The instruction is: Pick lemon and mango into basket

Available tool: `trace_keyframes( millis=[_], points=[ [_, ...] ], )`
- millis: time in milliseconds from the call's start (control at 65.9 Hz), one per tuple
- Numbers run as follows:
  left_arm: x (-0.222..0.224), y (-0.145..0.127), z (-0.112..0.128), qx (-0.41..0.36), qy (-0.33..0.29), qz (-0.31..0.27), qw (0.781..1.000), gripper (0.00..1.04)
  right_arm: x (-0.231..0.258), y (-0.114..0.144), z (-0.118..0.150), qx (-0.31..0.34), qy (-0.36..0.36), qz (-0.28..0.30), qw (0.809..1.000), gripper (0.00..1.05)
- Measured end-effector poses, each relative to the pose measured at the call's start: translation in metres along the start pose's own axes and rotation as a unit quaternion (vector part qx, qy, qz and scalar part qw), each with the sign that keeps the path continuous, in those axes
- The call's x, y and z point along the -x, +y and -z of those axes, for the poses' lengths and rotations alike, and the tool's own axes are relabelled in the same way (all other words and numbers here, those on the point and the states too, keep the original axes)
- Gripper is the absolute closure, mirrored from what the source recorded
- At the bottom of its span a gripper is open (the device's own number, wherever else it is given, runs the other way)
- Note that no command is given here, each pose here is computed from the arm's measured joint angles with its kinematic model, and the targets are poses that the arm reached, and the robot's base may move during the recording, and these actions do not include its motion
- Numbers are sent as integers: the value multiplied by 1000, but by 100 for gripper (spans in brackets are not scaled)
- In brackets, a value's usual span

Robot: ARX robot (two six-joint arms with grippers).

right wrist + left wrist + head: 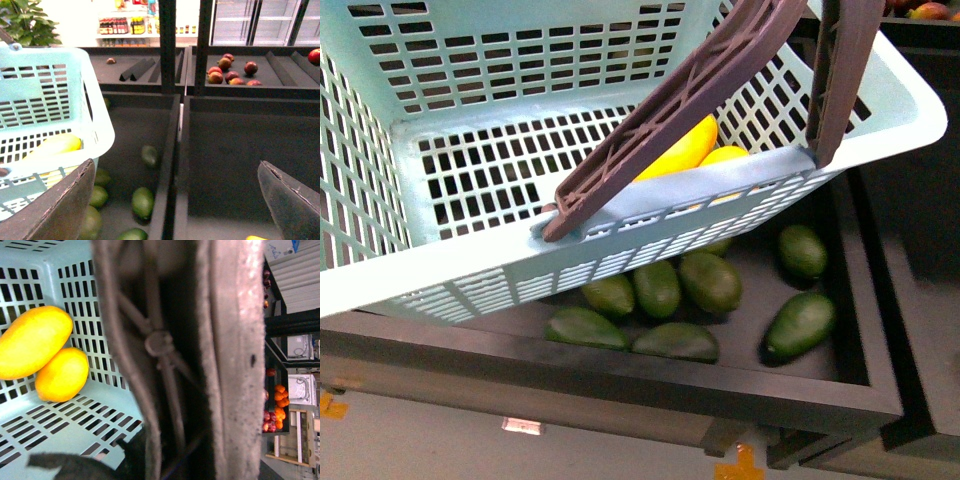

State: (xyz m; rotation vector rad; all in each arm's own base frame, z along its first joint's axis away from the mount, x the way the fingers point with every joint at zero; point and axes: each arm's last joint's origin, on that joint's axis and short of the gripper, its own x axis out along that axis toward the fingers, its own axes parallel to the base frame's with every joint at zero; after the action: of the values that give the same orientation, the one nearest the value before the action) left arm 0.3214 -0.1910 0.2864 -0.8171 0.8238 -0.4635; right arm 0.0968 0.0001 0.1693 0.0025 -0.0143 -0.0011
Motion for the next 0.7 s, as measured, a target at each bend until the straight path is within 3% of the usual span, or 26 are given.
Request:
trace_keyframes(
  millis=[698],
  points=[
    [0, 0, 0, -1, -1, -1, 1000, 91, 0, 0, 0, 0, 1, -1, 1000, 9]
  ],
)
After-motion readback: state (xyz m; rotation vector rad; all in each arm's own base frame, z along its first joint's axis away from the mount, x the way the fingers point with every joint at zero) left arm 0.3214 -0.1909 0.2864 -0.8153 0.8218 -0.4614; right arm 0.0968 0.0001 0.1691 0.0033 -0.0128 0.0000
